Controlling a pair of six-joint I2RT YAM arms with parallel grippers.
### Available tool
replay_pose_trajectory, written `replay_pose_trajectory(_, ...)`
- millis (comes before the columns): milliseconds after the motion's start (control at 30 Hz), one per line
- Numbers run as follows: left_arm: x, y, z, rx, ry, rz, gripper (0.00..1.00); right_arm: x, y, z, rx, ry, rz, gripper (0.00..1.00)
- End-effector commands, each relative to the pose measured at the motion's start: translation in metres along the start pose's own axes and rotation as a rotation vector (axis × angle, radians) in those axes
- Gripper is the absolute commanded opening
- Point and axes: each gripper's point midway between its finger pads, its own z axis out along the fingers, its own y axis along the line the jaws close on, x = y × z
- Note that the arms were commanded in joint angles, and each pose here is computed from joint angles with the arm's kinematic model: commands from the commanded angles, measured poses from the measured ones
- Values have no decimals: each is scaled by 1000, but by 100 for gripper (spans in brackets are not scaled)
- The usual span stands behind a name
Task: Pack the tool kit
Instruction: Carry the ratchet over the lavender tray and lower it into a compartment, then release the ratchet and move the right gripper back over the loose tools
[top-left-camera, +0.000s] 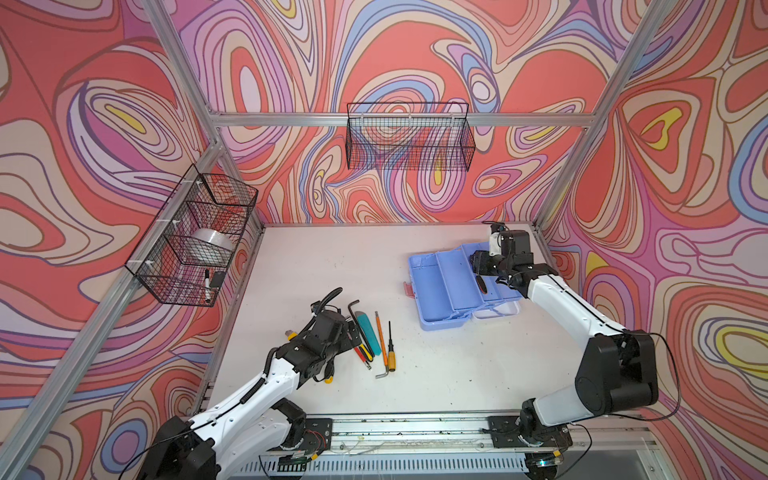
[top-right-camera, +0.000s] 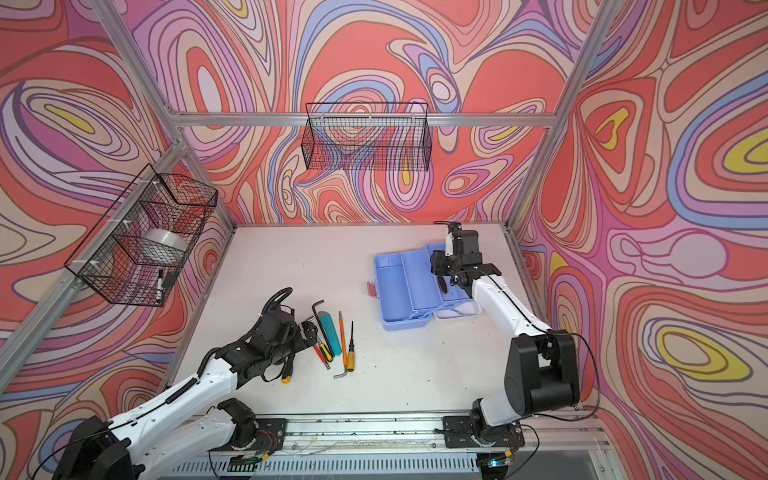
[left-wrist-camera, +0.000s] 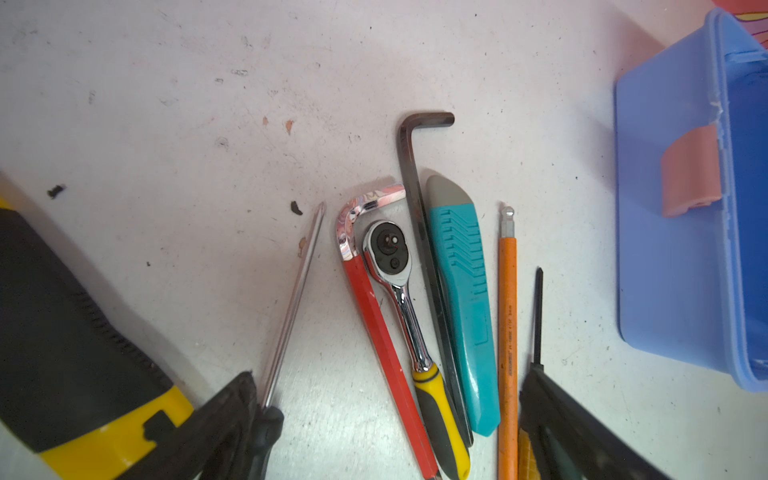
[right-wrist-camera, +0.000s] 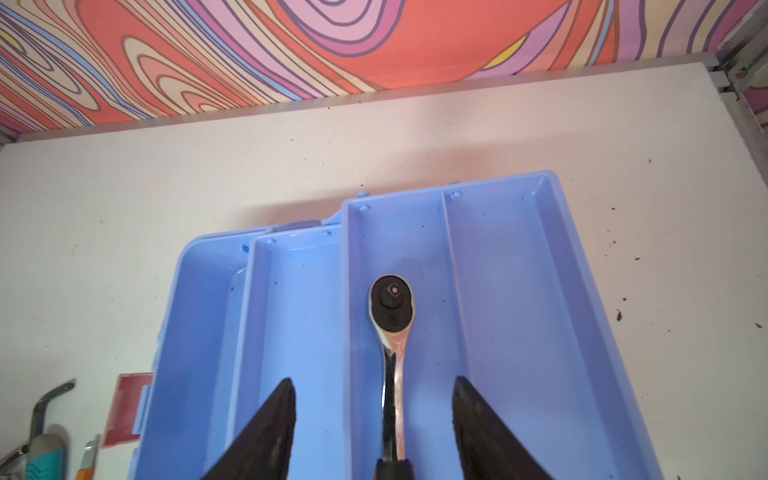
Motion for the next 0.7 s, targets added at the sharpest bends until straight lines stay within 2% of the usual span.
replay_pose_trajectory(0, 0, 8, 1, -23, -14, -26, 100, 1, 17, -15, -39, -14, 21, 62)
replay_pose_trajectory(167, -2, 11, 0, -39, -26, -36, 100, 8, 47, -28, -75, -38, -6, 62)
replay_pose_trajectory(333, -3, 23, -3, -90, -54, -79, 100, 24, 99, -38, -169, -62, -65, 59)
replay_pose_trajectory(667, -3, 43, -10, -166, -80, -103, 100, 95, 210, -36, -341, -10, -187, 53)
